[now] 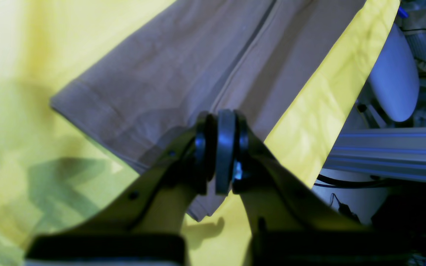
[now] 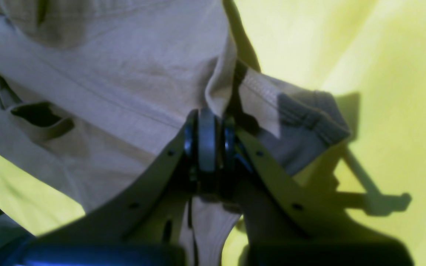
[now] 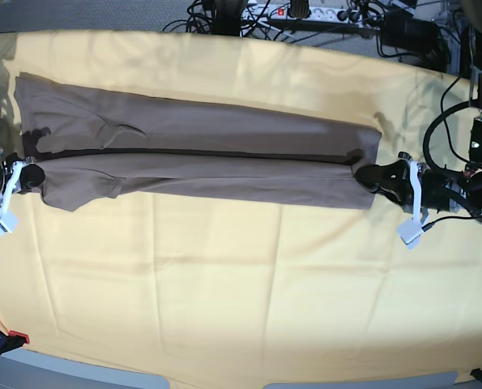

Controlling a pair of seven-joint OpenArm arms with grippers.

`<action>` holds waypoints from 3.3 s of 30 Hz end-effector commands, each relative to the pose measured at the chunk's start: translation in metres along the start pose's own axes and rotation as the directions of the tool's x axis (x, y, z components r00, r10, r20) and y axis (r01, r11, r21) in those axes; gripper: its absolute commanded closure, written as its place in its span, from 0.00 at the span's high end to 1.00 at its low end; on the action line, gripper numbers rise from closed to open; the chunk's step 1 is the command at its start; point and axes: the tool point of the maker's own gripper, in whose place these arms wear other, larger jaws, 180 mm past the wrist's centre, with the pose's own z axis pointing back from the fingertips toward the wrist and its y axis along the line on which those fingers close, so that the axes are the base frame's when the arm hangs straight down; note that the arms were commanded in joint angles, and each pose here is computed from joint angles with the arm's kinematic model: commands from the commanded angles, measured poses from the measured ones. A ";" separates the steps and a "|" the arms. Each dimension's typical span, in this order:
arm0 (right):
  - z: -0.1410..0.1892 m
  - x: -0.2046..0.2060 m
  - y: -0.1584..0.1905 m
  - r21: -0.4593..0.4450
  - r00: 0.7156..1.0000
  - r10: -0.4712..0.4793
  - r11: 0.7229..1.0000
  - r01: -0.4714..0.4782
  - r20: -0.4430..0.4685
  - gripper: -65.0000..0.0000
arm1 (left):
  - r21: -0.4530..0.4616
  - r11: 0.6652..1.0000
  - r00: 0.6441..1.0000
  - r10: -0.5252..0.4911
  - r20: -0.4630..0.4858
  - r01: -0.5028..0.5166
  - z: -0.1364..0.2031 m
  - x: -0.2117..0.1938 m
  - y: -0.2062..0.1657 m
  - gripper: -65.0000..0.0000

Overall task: Fold the T-shirt properly
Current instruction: 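Release the hem and adjust the folded edge with both grippers, then hold the strip's end with the right gripper while lifting the left gripper away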

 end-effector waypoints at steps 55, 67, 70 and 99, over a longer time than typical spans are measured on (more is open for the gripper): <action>0.009 -0.013 0.094 0.164 0.972 0.233 0.958 -0.235 0.027 0.00 | 0.024 1.000 1.000 0.005 0.026 -0.006 0.014 0.013 0.002 0.60; 0.012 -0.046 0.066 0.063 0.949 0.271 0.963 -0.264 -0.163 0.10 | 0.058 0.998 0.999 -0.021 0.036 0.019 0.028 0.023 0.007 0.60; 0.014 -0.049 0.058 0.029 0.941 0.277 0.961 -0.277 -0.193 0.35 | 0.071 0.997 0.998 -0.039 0.056 0.035 0.033 0.033 0.008 0.60; 0.008 -0.004 0.052 -0.109 0.973 0.134 0.987 -0.115 0.188 0.00 | 0.328 0.944 0.921 -0.113 0.373 -0.017 0.162 0.076 0.033 0.60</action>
